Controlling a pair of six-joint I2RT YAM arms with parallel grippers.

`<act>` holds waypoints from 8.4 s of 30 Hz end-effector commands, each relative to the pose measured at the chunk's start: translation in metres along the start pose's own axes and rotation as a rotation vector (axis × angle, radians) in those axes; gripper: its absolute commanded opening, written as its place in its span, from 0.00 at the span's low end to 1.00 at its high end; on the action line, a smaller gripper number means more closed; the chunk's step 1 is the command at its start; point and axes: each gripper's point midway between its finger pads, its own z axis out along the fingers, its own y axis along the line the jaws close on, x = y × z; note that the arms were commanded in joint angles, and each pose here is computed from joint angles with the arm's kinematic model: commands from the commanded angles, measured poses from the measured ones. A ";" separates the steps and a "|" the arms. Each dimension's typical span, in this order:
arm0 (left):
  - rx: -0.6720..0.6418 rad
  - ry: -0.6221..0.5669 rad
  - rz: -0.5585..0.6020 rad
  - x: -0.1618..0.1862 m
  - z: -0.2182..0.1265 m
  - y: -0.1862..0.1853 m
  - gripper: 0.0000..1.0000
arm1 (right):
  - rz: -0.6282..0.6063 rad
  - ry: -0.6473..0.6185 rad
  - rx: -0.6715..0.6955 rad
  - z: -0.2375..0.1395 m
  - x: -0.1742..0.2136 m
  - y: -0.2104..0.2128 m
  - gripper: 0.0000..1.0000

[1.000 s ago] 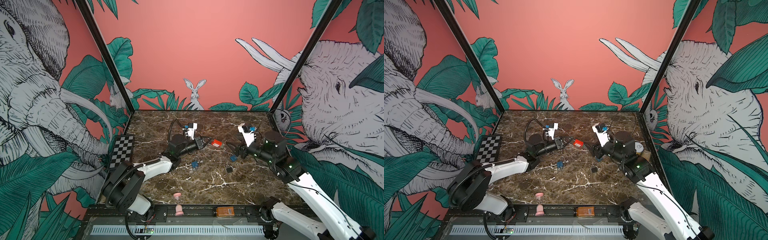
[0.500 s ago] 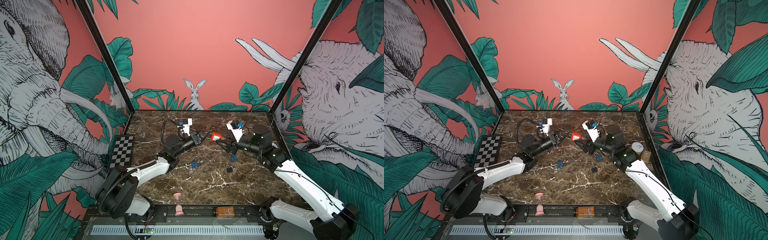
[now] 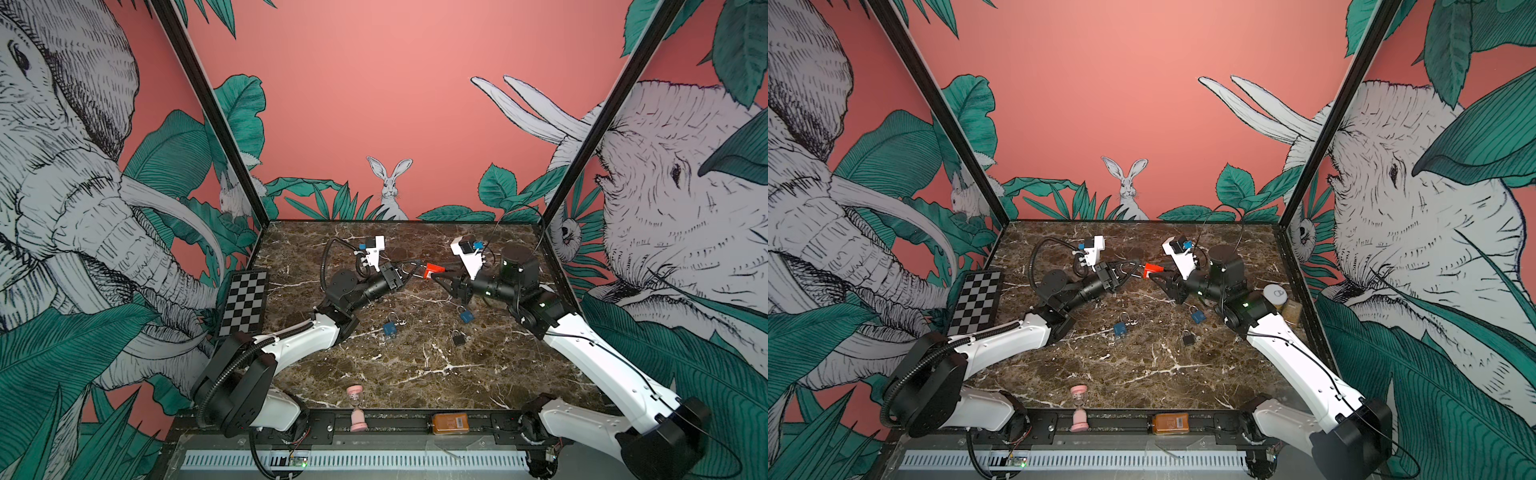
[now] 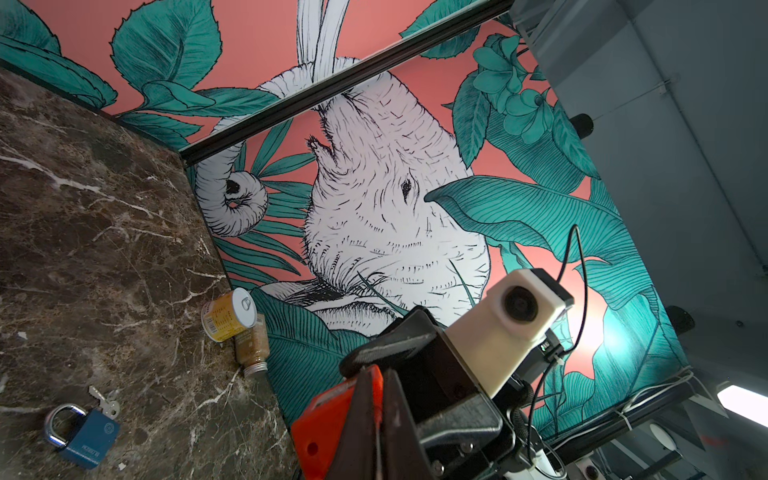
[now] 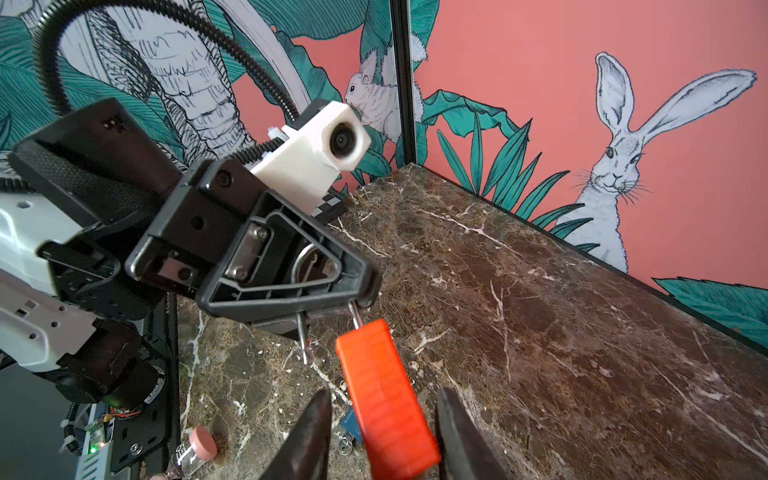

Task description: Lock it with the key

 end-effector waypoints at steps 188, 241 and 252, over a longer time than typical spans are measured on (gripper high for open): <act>0.089 0.396 0.330 0.046 0.003 0.023 0.00 | 0.597 0.027 -0.346 0.010 0.005 -0.018 0.28; 0.199 0.295 0.329 0.012 0.015 0.005 0.00 | 1.228 -0.098 -0.314 -0.014 -0.005 -0.023 0.28; 0.177 0.318 0.242 0.011 0.021 0.012 0.00 | 1.156 -0.089 -0.348 -0.013 -0.003 -0.018 0.15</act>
